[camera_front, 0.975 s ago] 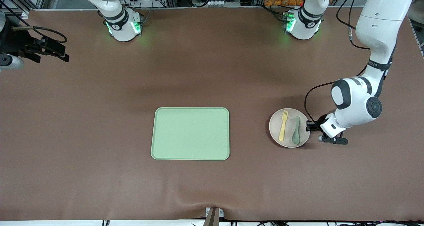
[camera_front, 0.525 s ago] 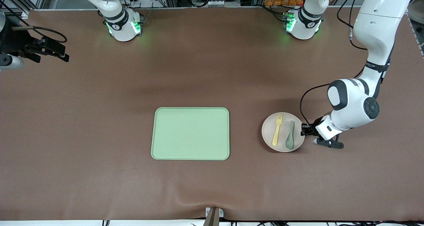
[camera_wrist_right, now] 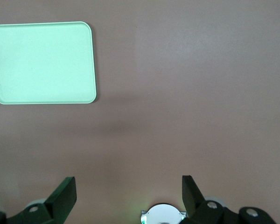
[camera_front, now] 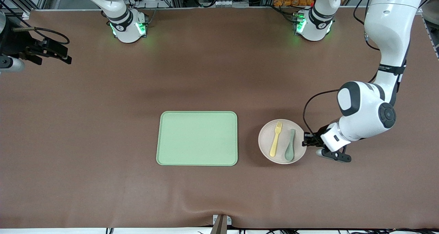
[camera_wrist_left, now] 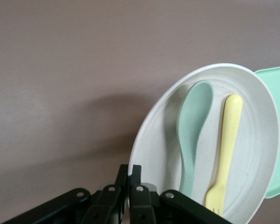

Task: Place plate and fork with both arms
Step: 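Slide the plate with the left gripper onto the green tray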

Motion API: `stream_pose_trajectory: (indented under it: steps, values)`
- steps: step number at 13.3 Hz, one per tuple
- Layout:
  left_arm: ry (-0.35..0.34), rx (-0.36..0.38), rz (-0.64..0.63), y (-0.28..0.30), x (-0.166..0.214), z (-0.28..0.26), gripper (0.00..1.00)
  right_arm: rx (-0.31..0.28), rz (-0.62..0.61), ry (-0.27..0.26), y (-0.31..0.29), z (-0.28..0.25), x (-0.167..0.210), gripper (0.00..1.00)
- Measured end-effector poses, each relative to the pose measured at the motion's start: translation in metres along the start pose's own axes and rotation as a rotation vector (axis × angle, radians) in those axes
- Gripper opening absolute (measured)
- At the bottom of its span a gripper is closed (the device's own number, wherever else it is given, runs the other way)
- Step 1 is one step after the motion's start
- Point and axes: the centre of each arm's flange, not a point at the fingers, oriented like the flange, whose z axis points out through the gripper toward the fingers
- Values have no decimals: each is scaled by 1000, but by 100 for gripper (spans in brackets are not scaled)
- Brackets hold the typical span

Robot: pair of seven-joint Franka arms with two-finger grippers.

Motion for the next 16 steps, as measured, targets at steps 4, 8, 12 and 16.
stream_pose_trajectory:
  steps: [4,8,12,16]
  values:
    - [14,-22,-53,79,9,5,5,0,0,0,0,0,0,100]
    - [1,-48,-81,145,12,29,5,-1,0,-6,0,1,-1,100]
    - [-50,-58,-69,200,-2,70,5,-1,0,-8,0,1,-1,100]
    - [-79,-56,-78,223,-15,113,5,-1,-4,-9,-2,1,-1,100]
